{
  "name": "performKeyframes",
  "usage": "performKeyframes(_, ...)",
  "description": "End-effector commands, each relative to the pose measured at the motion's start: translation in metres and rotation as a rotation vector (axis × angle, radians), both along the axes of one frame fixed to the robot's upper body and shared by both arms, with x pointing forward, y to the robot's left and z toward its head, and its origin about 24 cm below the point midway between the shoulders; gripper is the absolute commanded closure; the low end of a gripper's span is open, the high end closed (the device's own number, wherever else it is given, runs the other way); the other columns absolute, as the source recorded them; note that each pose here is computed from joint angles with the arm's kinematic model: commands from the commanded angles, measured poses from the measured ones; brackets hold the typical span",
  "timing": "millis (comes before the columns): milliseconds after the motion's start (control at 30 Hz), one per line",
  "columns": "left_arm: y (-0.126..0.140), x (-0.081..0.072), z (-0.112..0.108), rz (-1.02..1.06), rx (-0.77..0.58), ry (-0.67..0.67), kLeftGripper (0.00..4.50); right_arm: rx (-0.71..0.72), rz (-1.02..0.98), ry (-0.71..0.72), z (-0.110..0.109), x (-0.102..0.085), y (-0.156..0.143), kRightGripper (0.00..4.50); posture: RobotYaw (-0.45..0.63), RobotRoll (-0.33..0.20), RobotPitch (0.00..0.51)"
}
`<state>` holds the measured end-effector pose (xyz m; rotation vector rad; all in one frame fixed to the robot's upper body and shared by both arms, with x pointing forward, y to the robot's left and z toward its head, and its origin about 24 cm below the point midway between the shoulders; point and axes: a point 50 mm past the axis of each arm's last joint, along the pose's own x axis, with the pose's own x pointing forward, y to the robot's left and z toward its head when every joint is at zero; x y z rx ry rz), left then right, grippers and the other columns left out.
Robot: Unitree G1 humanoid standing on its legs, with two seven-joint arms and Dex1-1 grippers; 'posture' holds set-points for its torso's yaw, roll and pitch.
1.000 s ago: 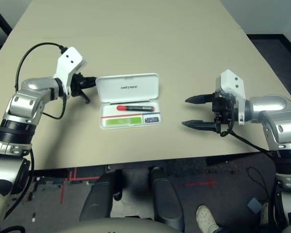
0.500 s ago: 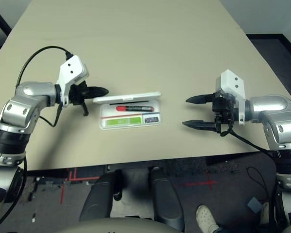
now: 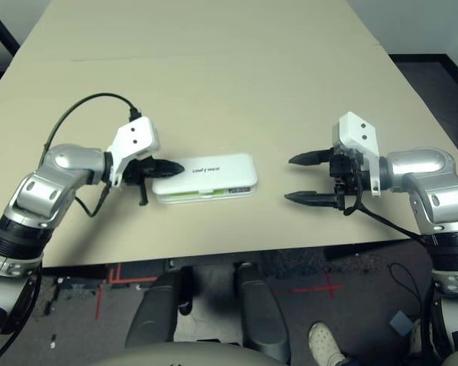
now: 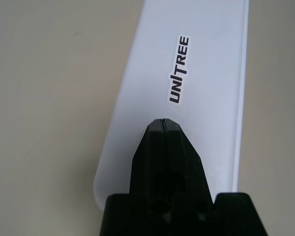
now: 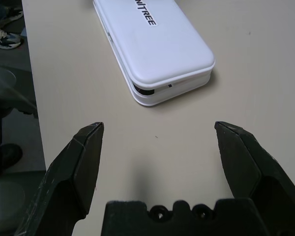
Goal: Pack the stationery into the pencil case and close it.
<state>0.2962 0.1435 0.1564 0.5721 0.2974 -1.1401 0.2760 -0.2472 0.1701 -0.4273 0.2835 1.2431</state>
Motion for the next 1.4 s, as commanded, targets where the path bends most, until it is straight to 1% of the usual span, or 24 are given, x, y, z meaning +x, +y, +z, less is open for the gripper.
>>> performKeyframes(33,-0.005,-0.006,-0.013,-0.027,0.035,0.036,4.46,-0.018,0.013,0.007,-0.003,0.000,0.001,0.00,-0.04,0.000,0.214)
performKeyframes(200,-0.003,-0.008,-0.019,-0.033,0.070,0.044,4.46,-0.022,0.019,0.007,-0.003,0.000,0.003,0.00,-0.04,0.000,0.212)
performKeyframes(433,-0.001,-0.014,-0.034,-0.070,0.136,0.091,4.46,-0.025,0.028,0.007,-0.007,0.002,0.007,0.00,-0.03,0.000,0.209)
performKeyframes(533,-0.001,-0.015,-0.038,-0.074,0.144,0.099,4.46,-0.029,0.030,0.005,-0.008,0.003,0.008,0.00,-0.03,0.000,0.209)
performKeyframes(633,-0.001,-0.015,-0.037,-0.063,0.124,0.087,4.46,-0.029,0.031,0.000,-0.008,0.003,0.008,0.00,-0.03,0.000,0.209)
performKeyframes(733,-0.001,-0.009,-0.023,-0.020,0.033,0.034,4.46,-0.024,0.024,-0.014,-0.007,0.006,0.009,0.00,-0.03,0.000,0.208)
performKeyframes(833,0.003,-0.004,-0.010,0.033,-0.063,-0.017,3.90,-0.013,0.004,-0.043,-0.008,0.009,0.010,0.00,-0.02,0.000,0.206)
performKeyframes(867,0.004,-0.003,-0.006,0.043,-0.102,-0.029,3.50,-0.004,-0.005,-0.061,-0.007,0.011,0.010,0.00,-0.02,0.000,0.205)
performKeyframes(967,0.018,-0.003,0.009,0.111,-0.242,-0.098,2.36,0.086,-0.074,-0.126,-0.002,0.022,0.013,0.00,-0.02,0.000,0.205)
performKeyframes(1067,0.047,0.001,0.022,0.282,-0.410,-0.199,1.14,0.208,-0.229,-0.228,0.005,0.037,0.011,0.00,-0.01,0.000,0.204)
performKeyframes(1100,0.054,0.002,0.023,0.325,-0.444,-0.214,0.82,0.229,-0.264,-0.246,0.005,0.040,0.010,0.00,-0.01,0.000,0.204)
performKeyframes(1133,0.060,0.002,0.024,0.362,-0.470,-0.223,0.36,0.261,-0.320,-0.273,0.005,0.044,0.008,0.00,0.00,0.000,0.205)
performKeyframes(1167,0.073,0.004,0.025,0.433,-0.497,-0.255,0.04,0.289,-0.372,-0.295,0.005,0.048,0.006,0.00,0.00,0.000,0.205)
performKeyframes(1233,0.103,0.006,0.026,0.599,-0.573,-0.332,0.04,0.333,-0.474,-0.346,0.003,0.054,0.003,0.00,0.00,0.000,0.205)
performKeyframes(1267,0.112,0.006,0.026,0.648,-0.596,-0.356,0.04,0.343,-0.500,-0.361,0.003,0.056,0.002,0.00,0.01,0.000,0.204)
performKeyframes(1333,0.138,0.005,0.015,0.774,-0.601,-0.379,0.04,0.371,-0.644,-0.420,-0.001,0.065,-0.007,0.00,0.01,0.000,0.201)
performKeyframes(1400,0.158,0.003,0.004,0.882,-0.606,-0.396,0.04,0.398,-0.771,-0.471,-0.004,0.070,-0.015,0.00,0.01,0.000,0.201)
